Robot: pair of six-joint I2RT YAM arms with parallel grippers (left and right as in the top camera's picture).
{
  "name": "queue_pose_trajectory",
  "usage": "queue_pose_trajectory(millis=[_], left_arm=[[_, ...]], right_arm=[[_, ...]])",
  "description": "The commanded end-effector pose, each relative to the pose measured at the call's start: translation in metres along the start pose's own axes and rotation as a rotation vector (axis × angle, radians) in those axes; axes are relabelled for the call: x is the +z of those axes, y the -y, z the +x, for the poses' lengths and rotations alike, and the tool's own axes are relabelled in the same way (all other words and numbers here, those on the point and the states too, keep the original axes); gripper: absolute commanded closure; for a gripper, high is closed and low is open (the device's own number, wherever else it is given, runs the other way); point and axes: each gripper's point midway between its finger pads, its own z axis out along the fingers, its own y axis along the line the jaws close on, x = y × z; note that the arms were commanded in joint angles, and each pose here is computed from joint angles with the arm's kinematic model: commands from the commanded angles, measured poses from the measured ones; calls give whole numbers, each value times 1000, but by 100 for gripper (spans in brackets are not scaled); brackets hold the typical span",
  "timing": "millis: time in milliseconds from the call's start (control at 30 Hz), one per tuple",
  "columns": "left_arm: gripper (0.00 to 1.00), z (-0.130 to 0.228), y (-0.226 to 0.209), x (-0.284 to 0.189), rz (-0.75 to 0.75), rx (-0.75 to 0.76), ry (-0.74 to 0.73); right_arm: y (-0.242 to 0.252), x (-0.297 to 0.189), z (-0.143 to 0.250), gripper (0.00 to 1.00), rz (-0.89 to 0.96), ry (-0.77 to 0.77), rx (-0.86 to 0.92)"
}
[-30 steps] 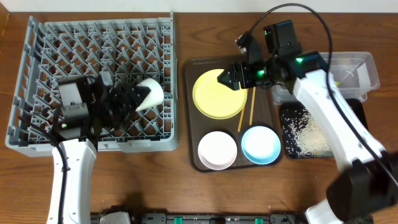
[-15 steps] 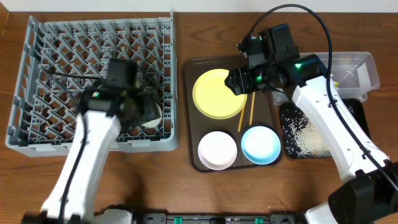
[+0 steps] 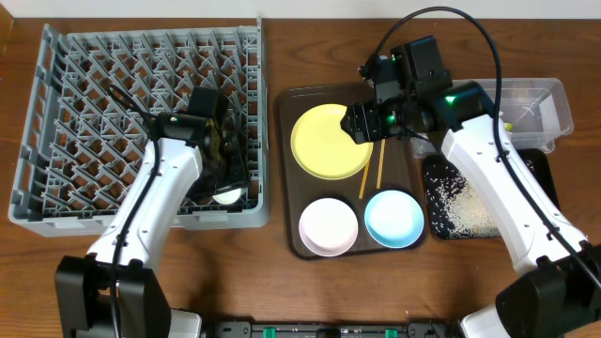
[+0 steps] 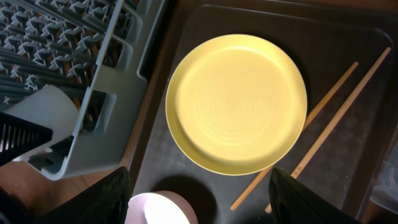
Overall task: Sort waste into correct bins and load items into the dishwasher
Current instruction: 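Place the white cup into the dish rack with left gripper, then grasp the pink bowl with left gripper and lift it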
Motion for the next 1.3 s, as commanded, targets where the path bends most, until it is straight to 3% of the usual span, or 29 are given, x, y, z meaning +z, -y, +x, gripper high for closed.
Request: queue_pose_trajectory(millis=[0,133,333,367,467,500,800,933,1067,1167,1267], left_arm=[[59,-8,3,-27,11,18,31],[60,12,3,-29,22,9,-62],[57,15,2,-28,16,2,-74],[54,15,2,-28,16,2,-73],[26,14,2,-28,17,2,-70],[21,14,2,-28,17,2,-69],[19,-1,9,-31,44,13,-7],[25,2,35,-51,137,116,-1],[24,33,84,-62,175,320,33],[24,65,122,-42,159,592,15],[24,80,135,-12,87,738,-8]], right_arm=[[-2,2,1,31,0,-4,-23],[-2,2,1,31,-1,-5,-23],[-3,2,3,32,-1,-12,-23],[-3,2,3,32,-1,-14,-23],[-3,2,5,32,0,-23,-19],[-3,2,5,32,1,-23,-19],[-4,2,4,32,-4,-19,-21],[-3,-1,-2,32,-5,5,-24],[11,-29,-21,30,17,88,4],[32,-55,-28,29,51,148,63],[43,-67,-24,29,69,150,93]])
